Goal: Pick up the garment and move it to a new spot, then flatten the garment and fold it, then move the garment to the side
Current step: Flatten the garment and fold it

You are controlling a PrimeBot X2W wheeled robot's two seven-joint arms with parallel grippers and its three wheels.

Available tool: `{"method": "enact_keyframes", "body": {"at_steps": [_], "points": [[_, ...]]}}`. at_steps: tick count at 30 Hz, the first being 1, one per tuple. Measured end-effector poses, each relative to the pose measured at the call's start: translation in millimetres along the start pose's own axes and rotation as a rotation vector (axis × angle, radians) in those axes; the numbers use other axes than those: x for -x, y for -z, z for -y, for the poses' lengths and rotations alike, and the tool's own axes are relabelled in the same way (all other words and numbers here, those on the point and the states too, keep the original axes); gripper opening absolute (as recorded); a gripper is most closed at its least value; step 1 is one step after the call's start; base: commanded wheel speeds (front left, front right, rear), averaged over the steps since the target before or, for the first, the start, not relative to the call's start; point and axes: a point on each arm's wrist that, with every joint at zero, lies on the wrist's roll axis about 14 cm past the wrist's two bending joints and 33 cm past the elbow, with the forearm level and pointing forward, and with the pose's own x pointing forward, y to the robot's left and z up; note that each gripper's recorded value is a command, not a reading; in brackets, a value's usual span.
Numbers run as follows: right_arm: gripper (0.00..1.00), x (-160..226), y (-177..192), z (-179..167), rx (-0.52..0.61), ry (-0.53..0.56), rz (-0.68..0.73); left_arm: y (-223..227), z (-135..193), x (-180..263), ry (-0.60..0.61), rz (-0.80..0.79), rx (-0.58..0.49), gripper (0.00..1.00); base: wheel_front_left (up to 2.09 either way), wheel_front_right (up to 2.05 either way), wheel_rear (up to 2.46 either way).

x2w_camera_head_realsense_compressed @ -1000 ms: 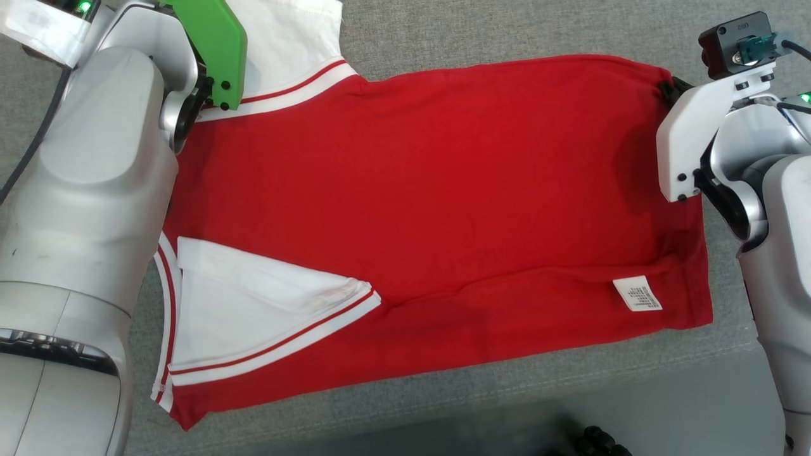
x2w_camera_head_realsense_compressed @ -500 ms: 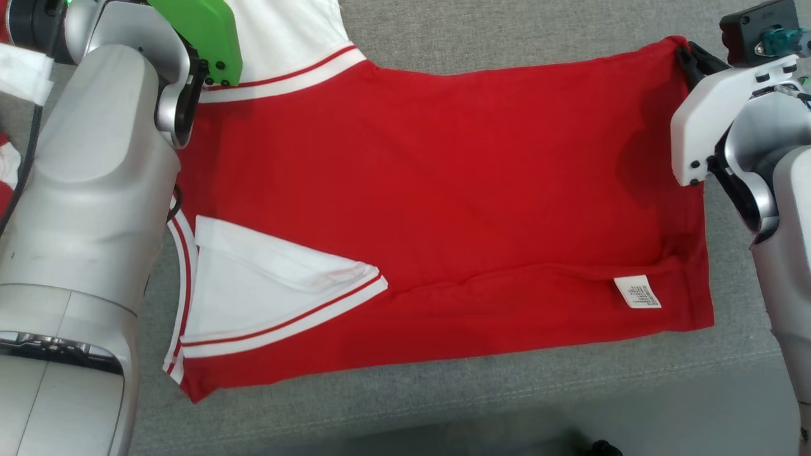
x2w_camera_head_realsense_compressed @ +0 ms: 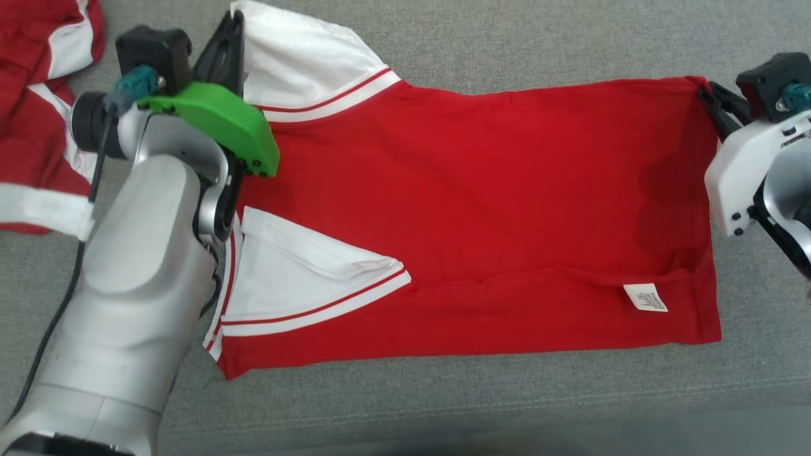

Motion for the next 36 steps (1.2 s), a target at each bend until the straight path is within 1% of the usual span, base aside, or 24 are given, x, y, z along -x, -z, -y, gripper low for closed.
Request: {"method": "enact_keyframes", "body": {"at_steps": [4, 8, 15, 21, 24, 36], "points": [[0.0, 18, -7, -3, 0.056, -0.034, 0.038, -5, -3, 32, -0.019, 0.023, -0.015, 0.0, 0.0, 0.0, 0.0], [0.0, 35, -9, -14, 0.093, -0.087, 0.064, -4, -11, 69, -0.062, 0.01, -0.029, 0.0, 0.0, 0.0, 0.0], [0.0, 53, 8, -17, 0.166, -0.121, 0.016, 14, 6, 126, -0.073, -0.074, 0.043, 0.0, 0.0, 0.0, 0.0], [0.0, 56, 27, -28, 0.184, -0.165, -0.036, 26, 15, 150, -0.084, -0.12, 0.092, 0.0, 0.0, 0.0, 0.0], [0.0, 59, 38, -37, 0.219, -0.201, -0.068, 30, 15, 157, -0.096, -0.136, 0.104, 0.0, 0.0, 0.0, 0.0], [0.0, 68, 66, -43, 0.325, -0.244, -0.156, 49, 16, 184, -0.146, -0.2, 0.148, 0.0, 0.0, 0.0, 0.0]]}}
